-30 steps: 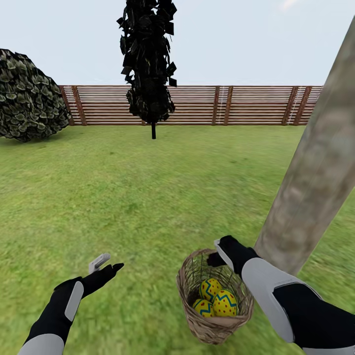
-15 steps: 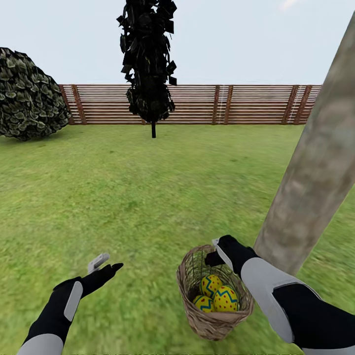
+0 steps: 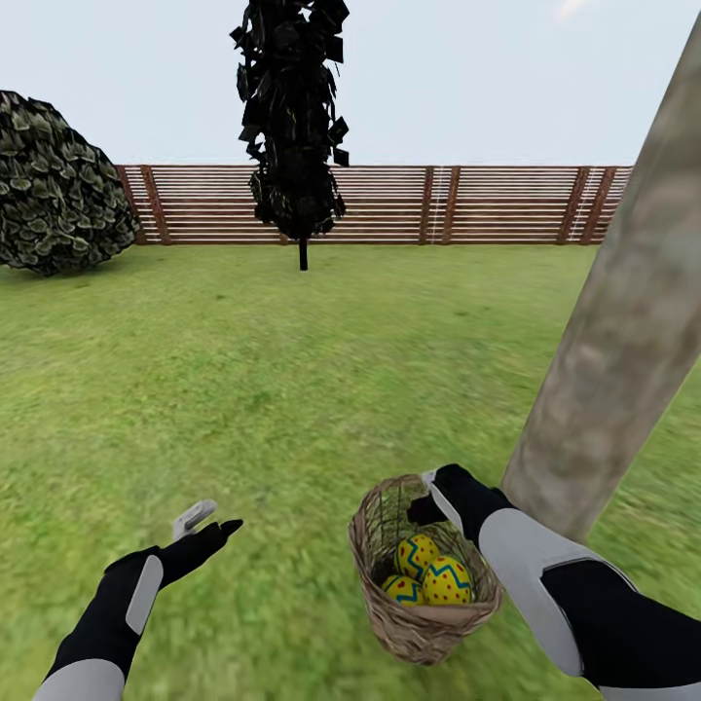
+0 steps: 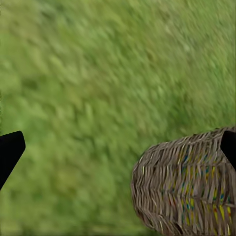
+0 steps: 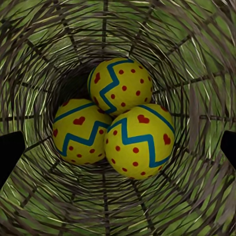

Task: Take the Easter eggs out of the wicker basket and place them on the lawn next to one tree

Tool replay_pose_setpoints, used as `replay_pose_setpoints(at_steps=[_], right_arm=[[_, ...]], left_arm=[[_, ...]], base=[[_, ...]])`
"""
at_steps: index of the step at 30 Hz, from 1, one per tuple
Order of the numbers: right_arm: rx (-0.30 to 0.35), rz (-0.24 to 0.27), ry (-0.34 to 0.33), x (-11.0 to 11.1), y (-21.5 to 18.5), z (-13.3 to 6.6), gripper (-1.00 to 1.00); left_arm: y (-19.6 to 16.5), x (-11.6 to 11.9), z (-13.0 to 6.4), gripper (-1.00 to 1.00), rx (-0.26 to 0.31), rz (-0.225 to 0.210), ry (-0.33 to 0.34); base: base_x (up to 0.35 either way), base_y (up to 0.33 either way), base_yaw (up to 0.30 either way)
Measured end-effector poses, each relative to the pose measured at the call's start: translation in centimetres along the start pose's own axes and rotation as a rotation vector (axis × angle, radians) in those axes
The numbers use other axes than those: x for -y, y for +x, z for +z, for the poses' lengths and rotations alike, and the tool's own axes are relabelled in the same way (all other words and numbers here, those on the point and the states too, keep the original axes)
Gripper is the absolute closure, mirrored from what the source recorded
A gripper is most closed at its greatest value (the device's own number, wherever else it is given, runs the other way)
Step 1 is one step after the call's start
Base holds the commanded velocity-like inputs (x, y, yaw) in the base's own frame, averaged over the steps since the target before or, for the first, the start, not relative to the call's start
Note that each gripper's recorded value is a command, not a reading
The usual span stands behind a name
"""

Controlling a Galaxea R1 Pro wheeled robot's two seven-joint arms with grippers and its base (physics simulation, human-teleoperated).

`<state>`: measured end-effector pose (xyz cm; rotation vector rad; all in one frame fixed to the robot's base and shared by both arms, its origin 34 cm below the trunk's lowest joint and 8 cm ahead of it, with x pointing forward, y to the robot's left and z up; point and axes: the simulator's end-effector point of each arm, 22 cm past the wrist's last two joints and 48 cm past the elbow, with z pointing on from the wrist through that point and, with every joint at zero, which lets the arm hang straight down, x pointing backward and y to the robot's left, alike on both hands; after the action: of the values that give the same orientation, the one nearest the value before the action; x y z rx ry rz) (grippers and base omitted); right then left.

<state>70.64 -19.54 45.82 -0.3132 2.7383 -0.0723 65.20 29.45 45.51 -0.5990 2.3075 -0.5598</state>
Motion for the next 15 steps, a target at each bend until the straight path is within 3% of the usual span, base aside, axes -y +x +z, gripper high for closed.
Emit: replay_pose_setpoints(at_steps=[6, 15], right_arm=[[0.001, -0.001, -0.005, -0.5, 0.7, 1.1, -1.00], [0.006, -0.003, -0.008, -1.1, 1.7, 2.5, -1.00]], left_arm=[[0.9, -0.8, 0.7, -1.00, -0.001, 0.000, 0.000], [2.1, -1.9, 1.6, -1.00, 0.002, -0.001, 0.002]], base=[[0.000, 0.000, -0.021], [0.000, 0.000, -0.251]])
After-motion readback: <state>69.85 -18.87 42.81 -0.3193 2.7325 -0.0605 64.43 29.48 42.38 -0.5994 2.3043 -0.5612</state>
